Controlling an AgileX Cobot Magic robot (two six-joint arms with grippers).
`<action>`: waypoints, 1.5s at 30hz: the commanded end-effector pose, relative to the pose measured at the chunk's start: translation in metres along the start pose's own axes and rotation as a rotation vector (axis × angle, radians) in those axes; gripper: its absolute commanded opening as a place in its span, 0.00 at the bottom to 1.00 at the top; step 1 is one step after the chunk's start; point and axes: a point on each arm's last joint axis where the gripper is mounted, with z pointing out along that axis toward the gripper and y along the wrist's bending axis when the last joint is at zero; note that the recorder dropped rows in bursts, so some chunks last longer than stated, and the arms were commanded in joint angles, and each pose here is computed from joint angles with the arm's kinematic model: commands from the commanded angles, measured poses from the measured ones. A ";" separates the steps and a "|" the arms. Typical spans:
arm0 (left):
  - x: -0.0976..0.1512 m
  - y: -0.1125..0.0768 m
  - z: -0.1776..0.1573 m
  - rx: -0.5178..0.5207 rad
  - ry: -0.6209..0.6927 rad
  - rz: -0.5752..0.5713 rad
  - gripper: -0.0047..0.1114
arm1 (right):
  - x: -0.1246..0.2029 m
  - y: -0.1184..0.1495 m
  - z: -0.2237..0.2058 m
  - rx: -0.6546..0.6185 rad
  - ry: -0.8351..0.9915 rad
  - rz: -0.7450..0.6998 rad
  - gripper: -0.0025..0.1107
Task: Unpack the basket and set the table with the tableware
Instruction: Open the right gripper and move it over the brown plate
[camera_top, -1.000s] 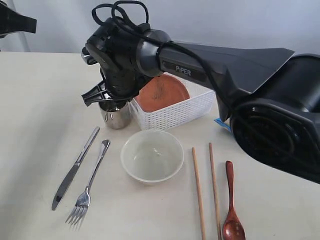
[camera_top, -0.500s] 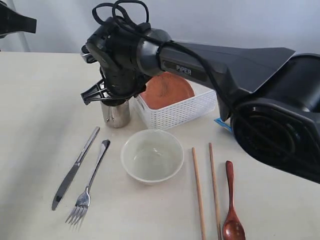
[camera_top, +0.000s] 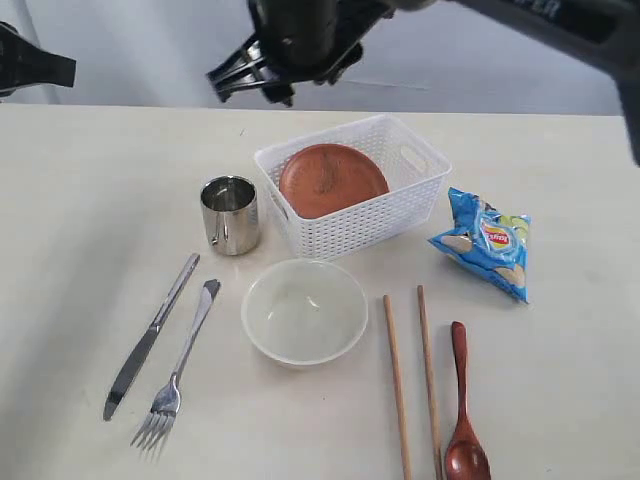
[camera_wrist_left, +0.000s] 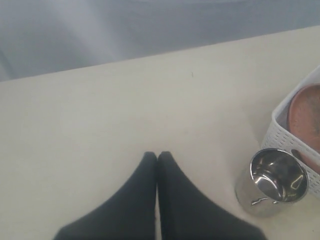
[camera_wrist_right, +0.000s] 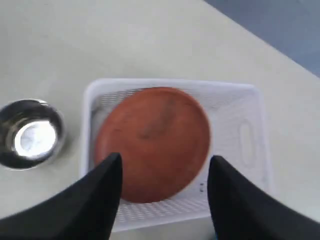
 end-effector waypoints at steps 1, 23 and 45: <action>0.002 0.003 0.001 -0.025 -0.040 -0.009 0.04 | 0.002 -0.049 0.018 -0.016 0.082 0.058 0.42; 0.001 0.003 0.001 -0.028 -0.045 0.016 0.04 | 0.027 -0.181 0.111 -0.589 -0.072 -0.002 0.47; 0.000 0.005 0.004 -0.047 -0.077 0.014 0.04 | 0.061 -0.156 0.205 -0.850 -0.127 -0.132 0.47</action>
